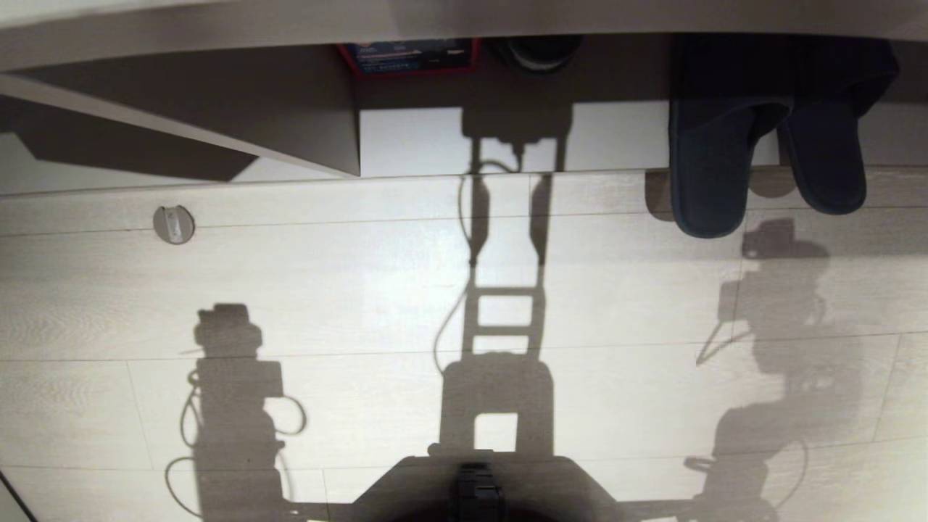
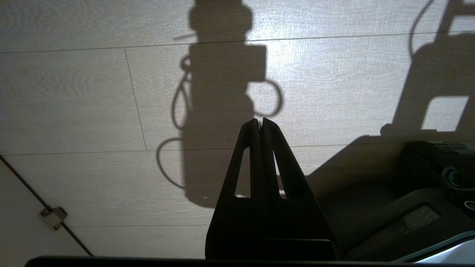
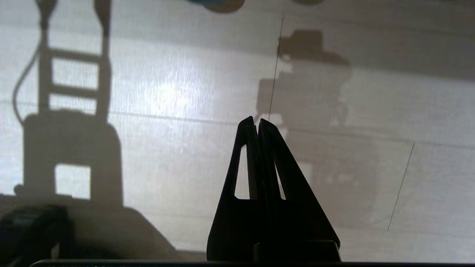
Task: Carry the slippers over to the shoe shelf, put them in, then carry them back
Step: Pick up the slippers in the shoe cabinet
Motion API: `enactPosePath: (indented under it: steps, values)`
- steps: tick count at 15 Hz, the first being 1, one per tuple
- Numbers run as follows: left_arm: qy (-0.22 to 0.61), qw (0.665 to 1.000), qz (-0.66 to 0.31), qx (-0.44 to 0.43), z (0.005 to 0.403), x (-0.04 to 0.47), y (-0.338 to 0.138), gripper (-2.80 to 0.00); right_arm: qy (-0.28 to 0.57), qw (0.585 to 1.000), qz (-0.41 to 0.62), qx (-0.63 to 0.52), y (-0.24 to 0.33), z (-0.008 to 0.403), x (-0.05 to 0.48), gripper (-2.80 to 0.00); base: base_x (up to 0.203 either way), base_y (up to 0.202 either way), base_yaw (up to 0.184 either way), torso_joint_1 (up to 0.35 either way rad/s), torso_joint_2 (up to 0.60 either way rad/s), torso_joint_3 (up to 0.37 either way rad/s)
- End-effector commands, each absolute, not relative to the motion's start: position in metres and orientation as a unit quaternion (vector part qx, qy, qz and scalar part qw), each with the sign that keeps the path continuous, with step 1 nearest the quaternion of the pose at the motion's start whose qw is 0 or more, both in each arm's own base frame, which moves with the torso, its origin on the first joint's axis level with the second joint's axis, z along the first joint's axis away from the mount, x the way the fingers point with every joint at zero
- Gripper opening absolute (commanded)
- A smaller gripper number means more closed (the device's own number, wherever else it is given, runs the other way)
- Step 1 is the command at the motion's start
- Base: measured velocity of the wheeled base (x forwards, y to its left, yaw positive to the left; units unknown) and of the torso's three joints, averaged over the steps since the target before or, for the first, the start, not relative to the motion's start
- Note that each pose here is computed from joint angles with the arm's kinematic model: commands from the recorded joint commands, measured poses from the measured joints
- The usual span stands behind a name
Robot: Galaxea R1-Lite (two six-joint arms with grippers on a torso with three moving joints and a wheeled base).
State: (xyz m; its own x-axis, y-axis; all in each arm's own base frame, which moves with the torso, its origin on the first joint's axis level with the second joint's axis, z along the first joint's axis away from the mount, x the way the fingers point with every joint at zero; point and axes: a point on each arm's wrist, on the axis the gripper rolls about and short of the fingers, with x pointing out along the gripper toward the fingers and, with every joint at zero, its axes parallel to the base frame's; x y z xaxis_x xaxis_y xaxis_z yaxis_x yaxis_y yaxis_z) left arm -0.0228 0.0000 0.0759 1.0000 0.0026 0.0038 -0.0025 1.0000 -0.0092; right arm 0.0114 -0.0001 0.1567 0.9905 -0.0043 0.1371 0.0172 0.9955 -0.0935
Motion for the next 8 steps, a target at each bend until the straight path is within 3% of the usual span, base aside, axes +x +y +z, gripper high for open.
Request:
enactPosePath:
  steps: [1,8]
  values:
    - [-0.002,1.0,0.002,-0.005,0.076,-0.023,0.0,-2.8,-0.083,0.995,-0.004,-0.048,0.0,0.144,0.0,-2.8,0.0,0.0,0.0,0.0,0.0,0.0]
    - [-0.002,1.0,0.002,-0.005,0.076,-0.023,0.0,-2.8,-0.046,0.998,-0.003,-0.048,0.0,0.106,-0.008,-2.8,0.0,0.0,0.0,0.0,0.0,0.0]
